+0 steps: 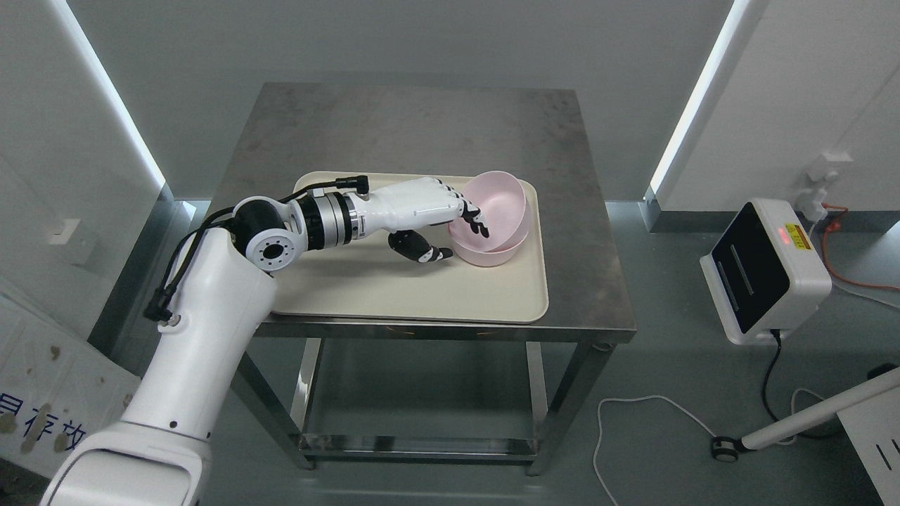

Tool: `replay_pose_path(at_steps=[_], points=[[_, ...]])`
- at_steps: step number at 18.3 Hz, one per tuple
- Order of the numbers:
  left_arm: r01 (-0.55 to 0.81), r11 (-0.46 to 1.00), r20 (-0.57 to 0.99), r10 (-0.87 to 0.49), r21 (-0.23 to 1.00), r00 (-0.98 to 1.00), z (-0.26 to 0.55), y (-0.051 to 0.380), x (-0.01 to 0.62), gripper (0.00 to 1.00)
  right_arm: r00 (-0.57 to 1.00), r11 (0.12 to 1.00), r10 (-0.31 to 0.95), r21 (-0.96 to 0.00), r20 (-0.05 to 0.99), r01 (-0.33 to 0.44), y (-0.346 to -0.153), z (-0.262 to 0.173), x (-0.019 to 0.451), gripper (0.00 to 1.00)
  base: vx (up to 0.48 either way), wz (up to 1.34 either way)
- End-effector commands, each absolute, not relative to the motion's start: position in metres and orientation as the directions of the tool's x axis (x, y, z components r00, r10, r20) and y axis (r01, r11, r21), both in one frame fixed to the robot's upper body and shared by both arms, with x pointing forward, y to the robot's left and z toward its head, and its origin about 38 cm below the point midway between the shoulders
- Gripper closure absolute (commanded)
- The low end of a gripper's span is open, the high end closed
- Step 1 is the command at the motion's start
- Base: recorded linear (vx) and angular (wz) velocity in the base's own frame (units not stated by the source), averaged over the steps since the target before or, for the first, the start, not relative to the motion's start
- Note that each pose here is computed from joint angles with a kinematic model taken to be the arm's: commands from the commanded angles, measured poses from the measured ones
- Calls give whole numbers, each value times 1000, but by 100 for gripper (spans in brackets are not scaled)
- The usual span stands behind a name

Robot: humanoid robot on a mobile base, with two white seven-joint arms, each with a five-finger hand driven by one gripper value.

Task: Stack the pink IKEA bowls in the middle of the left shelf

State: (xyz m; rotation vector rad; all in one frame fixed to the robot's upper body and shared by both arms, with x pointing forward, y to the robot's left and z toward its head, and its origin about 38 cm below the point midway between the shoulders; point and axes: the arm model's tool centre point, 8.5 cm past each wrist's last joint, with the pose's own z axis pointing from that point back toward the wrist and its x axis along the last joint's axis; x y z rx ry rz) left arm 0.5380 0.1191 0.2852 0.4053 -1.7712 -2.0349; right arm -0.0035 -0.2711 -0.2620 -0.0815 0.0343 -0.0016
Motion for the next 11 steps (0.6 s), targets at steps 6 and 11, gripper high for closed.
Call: replay_pose_path(at_steps=[6,11], points=[[126,-125,60,-439,984,-896,275,90,530,55,1000,995,-13,-99,-23,10,-282,-261,-7,0,0,0],[125,-145,49,-443,981,-895,275,88,532,75,1000,995,-13,-99,-25,10,-282,-261,-8,0,0,0]])
